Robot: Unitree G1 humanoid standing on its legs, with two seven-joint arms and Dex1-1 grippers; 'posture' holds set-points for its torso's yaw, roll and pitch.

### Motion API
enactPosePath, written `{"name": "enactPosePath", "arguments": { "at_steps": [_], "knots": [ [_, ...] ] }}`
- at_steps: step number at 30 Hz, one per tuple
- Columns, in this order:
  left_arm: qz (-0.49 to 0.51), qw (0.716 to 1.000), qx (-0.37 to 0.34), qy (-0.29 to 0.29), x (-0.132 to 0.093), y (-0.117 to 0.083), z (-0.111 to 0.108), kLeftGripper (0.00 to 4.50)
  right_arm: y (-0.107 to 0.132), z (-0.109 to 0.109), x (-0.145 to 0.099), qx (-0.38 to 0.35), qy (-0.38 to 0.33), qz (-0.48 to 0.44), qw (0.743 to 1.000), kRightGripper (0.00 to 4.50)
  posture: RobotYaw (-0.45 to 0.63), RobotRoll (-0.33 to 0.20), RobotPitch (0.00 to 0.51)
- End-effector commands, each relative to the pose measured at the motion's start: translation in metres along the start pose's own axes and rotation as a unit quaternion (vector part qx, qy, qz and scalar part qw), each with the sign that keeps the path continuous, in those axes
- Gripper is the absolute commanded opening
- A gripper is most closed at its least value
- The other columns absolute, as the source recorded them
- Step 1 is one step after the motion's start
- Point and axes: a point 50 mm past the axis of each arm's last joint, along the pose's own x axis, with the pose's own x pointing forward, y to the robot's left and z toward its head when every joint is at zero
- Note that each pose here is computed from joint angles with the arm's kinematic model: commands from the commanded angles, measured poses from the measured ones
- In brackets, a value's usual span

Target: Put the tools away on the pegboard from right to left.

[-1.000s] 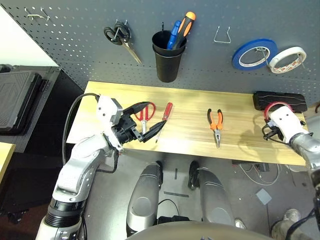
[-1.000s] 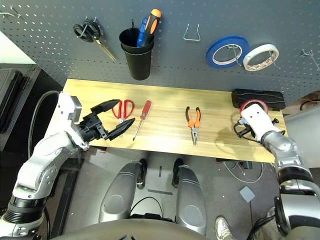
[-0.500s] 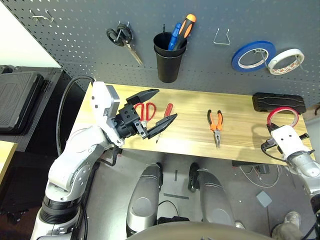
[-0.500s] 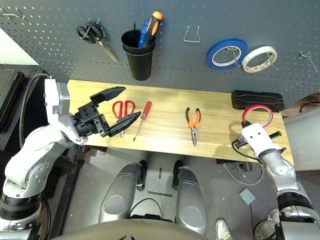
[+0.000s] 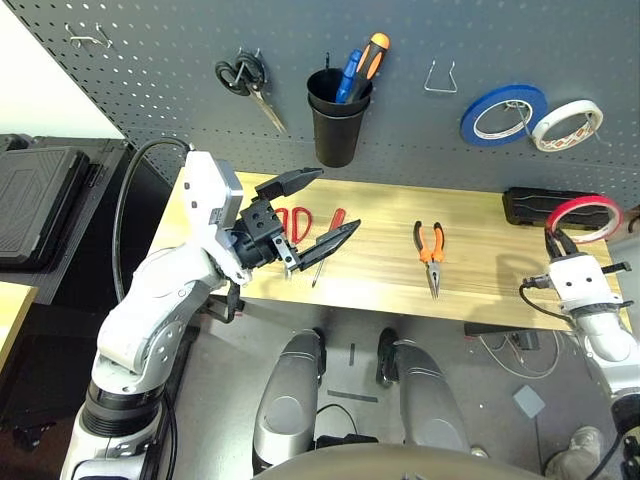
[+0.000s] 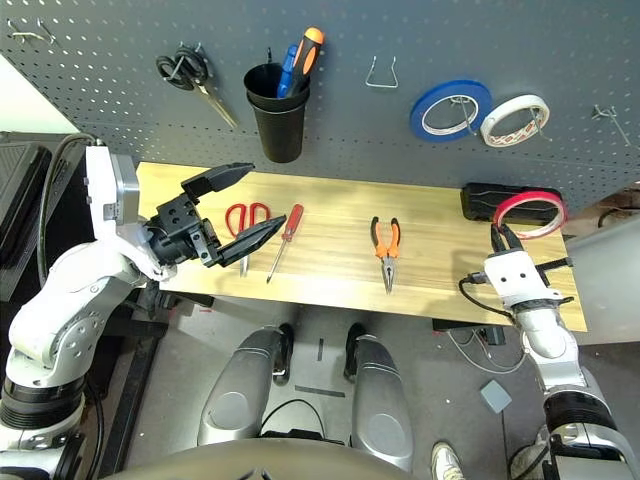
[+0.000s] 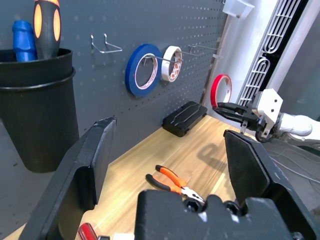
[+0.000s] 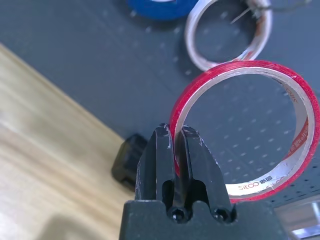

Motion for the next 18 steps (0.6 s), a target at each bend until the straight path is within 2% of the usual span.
{"name": "enactPosePath", "arguments": {
  "at_steps": [1, 10, 18],
  "knots": [
    [-0.023, 1.0, 0.008, -0.002, 0.003, -0.004, 0.002, 4.5, -0.007, -0.002, -0.006, -0.01, -0.001, -0.027, 1.0, 0.07, 0.27, 0.0, 0.205],
    [-0.052, 0.998, 0.017, -0.011, 0.012, -0.006, 0.008, 4.5, -0.038, -0.009, 0.009, -0.037, 0.029, -0.101, 0.994, 0.07, 0.25, 0.0, 0.2],
    [-0.064, 0.998, 0.021, -0.003, 0.014, -0.005, 0.008, 4.5, -0.071, -0.009, 0.043, -0.046, 0.056, -0.13, 0.989, 0.07, 0.24, 0.0, 0.195]
  ]
}}
